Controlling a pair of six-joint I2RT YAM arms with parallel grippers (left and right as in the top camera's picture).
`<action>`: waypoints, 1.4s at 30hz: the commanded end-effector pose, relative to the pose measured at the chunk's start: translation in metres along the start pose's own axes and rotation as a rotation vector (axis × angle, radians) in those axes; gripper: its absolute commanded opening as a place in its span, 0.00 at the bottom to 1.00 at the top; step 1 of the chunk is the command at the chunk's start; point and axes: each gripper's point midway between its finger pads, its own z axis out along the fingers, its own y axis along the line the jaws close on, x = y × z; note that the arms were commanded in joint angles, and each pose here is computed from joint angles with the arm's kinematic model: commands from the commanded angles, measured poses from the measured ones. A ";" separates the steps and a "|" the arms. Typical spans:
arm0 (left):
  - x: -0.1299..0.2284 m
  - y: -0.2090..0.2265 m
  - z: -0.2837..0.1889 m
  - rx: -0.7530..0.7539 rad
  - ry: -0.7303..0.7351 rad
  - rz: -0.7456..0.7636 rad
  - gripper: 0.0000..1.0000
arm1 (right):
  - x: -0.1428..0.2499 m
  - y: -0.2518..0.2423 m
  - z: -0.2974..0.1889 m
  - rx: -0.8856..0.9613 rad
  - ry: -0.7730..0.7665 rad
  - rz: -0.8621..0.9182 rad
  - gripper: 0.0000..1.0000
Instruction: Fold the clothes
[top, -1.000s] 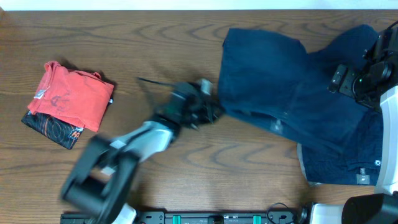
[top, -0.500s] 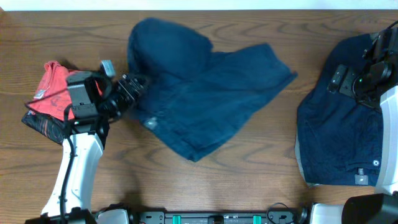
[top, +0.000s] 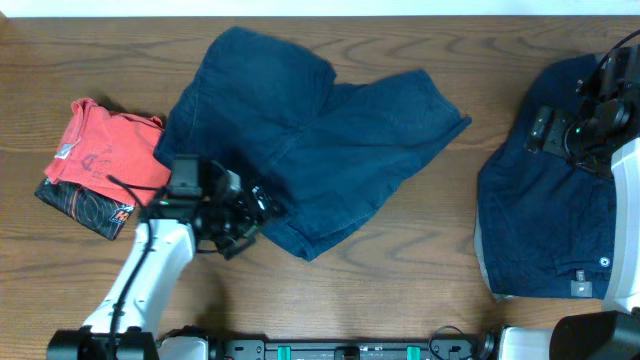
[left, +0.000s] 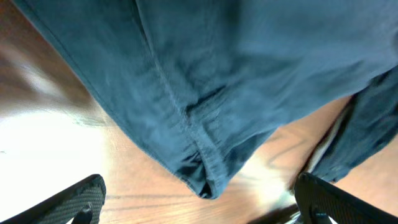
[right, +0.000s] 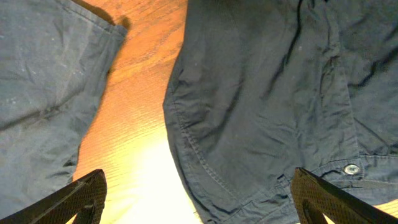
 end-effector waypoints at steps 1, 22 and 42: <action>0.019 0.010 0.026 -0.041 0.037 -0.069 0.98 | -0.001 0.001 -0.004 -0.020 -0.008 -0.006 0.94; 0.084 0.033 0.036 -0.175 0.277 0.048 0.06 | 0.005 0.000 0.003 -0.014 0.035 -0.087 0.75; 0.045 0.046 -0.019 -0.130 0.046 -0.113 0.83 | 0.025 0.014 0.121 -0.082 0.367 -0.092 0.67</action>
